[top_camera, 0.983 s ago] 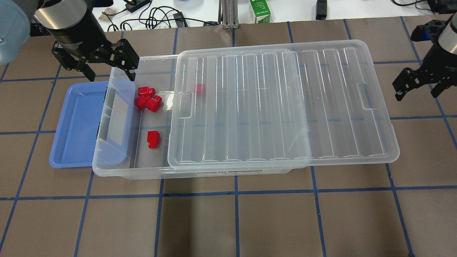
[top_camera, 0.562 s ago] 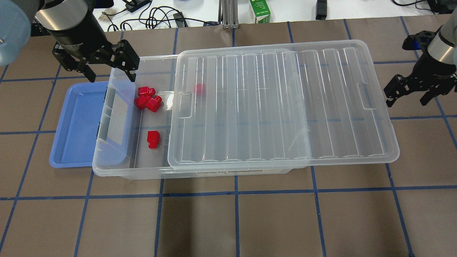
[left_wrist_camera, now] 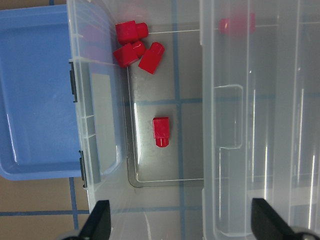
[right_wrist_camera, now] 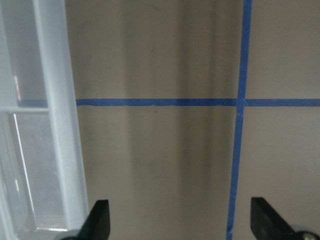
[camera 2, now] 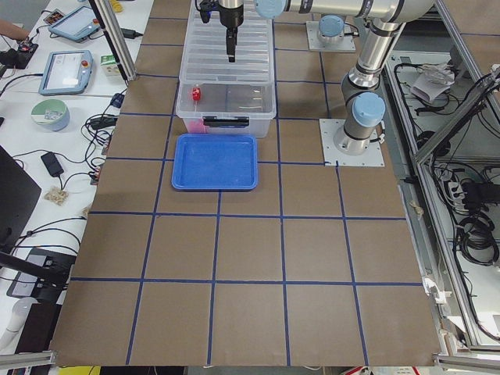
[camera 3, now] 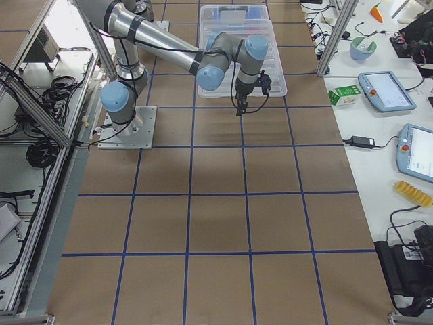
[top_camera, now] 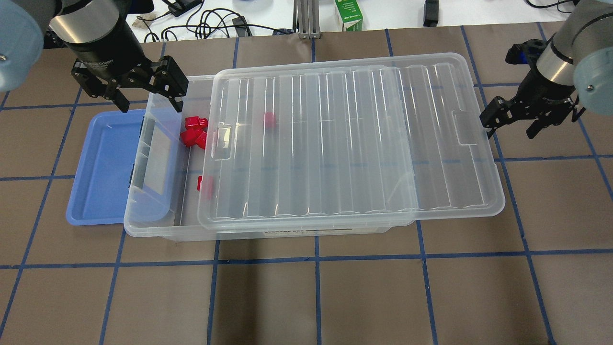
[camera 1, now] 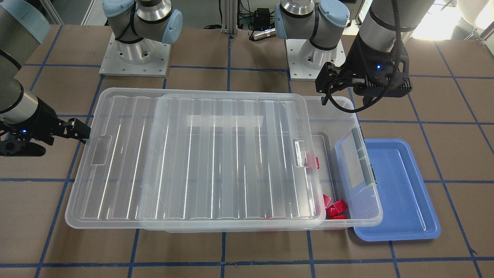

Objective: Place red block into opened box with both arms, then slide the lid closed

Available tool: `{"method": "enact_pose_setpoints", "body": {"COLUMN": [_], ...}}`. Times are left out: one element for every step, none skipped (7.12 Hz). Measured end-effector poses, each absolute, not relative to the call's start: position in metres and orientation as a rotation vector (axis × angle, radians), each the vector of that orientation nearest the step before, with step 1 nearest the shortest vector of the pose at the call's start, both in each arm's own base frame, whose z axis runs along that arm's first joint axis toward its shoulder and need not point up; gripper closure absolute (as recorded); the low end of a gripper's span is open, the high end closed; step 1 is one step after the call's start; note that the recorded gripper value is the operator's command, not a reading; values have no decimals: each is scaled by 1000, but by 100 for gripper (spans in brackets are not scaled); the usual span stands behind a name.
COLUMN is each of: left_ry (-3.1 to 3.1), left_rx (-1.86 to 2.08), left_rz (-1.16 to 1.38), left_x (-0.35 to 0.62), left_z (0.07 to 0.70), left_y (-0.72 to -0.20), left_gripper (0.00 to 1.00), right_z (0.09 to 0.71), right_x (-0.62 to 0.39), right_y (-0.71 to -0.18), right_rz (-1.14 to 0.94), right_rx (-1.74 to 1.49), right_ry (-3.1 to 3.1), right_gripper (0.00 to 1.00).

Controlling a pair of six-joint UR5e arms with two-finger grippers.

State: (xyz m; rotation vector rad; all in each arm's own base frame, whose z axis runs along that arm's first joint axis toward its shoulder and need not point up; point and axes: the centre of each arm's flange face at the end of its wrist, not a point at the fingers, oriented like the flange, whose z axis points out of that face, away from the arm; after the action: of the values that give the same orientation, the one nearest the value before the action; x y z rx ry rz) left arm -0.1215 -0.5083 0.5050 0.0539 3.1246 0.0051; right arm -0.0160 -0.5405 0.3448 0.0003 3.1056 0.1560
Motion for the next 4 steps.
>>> {"method": "enact_pose_setpoints", "body": {"left_ry": [3125, 3126, 3127, 3127], "left_rx": [54, 53, 52, 52], "left_rz": [4, 2, 0, -2], "left_x": [-122, -121, -121, -121], "left_z": [505, 506, 506, 507], "left_y": [-508, -509, -509, -509], "left_gripper": [0, 0, 0, 0], "right_z": [346, 348, 349, 351], "right_x": [15, 49, 74, 88], "right_y": [-542, -543, -543, -543], "right_rz": [136, 102, 64, 36], "right_rx": [25, 45, 49, 44], "right_ry": [3117, 3132, 3145, 3153], "right_gripper": [0, 0, 0, 0]}}
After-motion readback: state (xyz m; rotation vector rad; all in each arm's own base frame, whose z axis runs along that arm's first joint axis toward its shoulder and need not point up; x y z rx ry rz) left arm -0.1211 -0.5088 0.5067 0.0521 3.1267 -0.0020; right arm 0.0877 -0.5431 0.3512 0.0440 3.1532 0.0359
